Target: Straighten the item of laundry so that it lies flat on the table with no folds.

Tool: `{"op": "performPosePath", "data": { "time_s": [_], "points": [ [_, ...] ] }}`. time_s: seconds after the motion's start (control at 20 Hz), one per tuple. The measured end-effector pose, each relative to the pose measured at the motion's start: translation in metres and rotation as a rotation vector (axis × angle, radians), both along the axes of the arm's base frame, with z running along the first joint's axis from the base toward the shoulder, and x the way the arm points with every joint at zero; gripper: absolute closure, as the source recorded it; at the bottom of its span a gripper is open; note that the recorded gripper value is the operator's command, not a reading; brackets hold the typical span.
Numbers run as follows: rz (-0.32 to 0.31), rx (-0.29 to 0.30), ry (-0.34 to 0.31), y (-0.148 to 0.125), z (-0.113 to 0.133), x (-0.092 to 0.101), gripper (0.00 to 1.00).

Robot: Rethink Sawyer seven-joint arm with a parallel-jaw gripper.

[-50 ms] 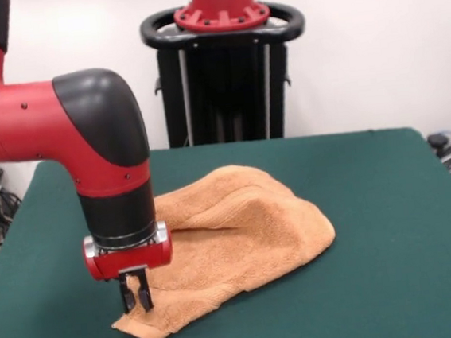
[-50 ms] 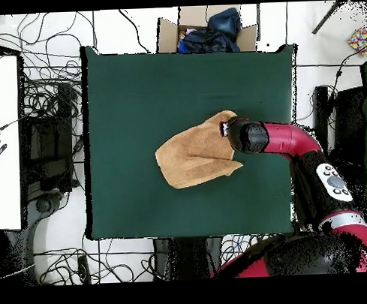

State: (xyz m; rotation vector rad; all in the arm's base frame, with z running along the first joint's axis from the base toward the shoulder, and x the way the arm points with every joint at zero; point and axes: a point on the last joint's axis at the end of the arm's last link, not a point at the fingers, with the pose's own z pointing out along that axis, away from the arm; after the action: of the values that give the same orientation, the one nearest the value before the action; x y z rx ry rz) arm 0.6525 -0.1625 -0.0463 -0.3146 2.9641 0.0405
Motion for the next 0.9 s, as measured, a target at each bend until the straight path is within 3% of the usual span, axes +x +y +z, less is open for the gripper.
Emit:
{"op": "performPosePath", "data": {
  "time_s": [0.05, 0.15, 0.3, 0.45, 0.6, 0.9],
  "points": [
    [0.002, -0.002, -0.001, 0.000, 0.003, 0.000, 1.00],
    [0.010, -0.009, -0.006, 0.004, 0.035, -0.002, 1.00],
    [0.004, -0.011, 0.005, 0.006, 0.064, -0.003, 1.00],
    [-0.012, -0.020, 0.039, 0.009, 0.113, -0.004, 1.00],
    [-0.034, -0.038, 0.078, 0.012, 0.178, -0.003, 1.00],
    [-0.071, -0.056, 0.077, 0.017, 0.255, -0.001, 1.00]
  ]
}}
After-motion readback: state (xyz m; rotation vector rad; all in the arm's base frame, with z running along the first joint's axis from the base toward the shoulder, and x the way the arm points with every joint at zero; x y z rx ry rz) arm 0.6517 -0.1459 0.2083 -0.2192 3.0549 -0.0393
